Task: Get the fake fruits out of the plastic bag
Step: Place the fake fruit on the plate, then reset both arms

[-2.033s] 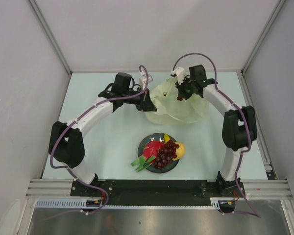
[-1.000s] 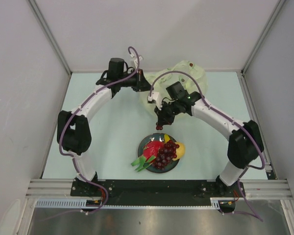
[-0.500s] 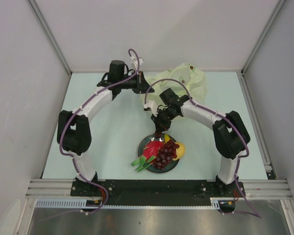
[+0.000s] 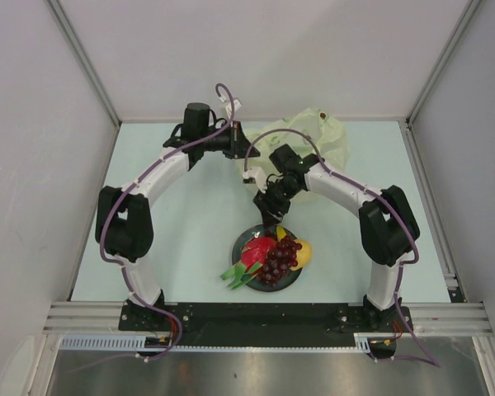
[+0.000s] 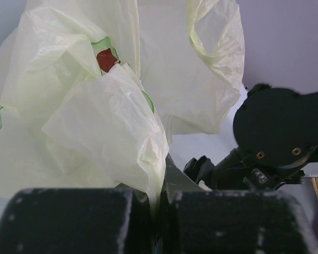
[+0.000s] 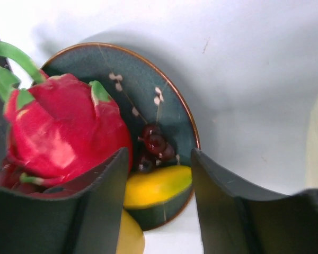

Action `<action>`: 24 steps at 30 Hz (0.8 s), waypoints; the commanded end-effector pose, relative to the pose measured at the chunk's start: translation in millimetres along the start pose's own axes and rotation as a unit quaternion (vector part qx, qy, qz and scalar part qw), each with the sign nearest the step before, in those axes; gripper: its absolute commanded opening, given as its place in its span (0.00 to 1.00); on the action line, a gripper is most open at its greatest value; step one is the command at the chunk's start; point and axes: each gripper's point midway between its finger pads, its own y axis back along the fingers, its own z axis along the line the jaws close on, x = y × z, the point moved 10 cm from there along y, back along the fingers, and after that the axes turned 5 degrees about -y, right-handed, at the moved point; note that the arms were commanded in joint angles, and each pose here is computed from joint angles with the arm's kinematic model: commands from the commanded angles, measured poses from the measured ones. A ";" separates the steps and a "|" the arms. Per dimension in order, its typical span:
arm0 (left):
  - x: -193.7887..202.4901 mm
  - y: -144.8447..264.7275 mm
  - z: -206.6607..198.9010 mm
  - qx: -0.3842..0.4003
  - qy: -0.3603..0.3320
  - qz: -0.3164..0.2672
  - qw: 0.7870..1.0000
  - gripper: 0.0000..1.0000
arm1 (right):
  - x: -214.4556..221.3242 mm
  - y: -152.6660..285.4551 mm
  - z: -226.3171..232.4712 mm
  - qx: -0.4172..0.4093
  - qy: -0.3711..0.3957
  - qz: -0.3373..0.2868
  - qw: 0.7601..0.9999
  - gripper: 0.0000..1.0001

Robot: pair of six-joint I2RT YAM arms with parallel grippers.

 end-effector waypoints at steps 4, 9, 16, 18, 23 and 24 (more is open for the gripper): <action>-20.7 8.2 -15.5 0.021 -0.024 -0.033 0.999 0.00 | -57.3 80.3 8.8 -0.021 0.008 -0.068 0.997 0.59; -57.2 17.9 -5.3 -0.015 -0.087 -0.057 0.994 0.13 | -81.9 138.3 25.3 0.023 0.018 -0.145 0.989 0.67; -102.5 54.2 -2.1 -0.059 -0.153 -0.104 0.981 0.82 | -61.0 232.0 15.7 0.236 -0.038 -0.369 0.898 1.00; -105.2 67.6 -19.8 -0.055 -0.171 -0.114 0.977 1.00 | -53.0 251.0 16.5 0.300 -0.062 -0.388 0.869 1.00; -83.2 95.4 -51.8 -0.070 -0.176 -0.118 0.975 1.00 | -22.6 298.1 13.8 0.490 -0.180 -0.440 0.730 1.00; -77.7 101.1 -52.6 -0.097 -0.182 -0.115 0.972 1.00 | -8.1 294.7 6.3 0.526 -0.205 -0.425 0.708 1.00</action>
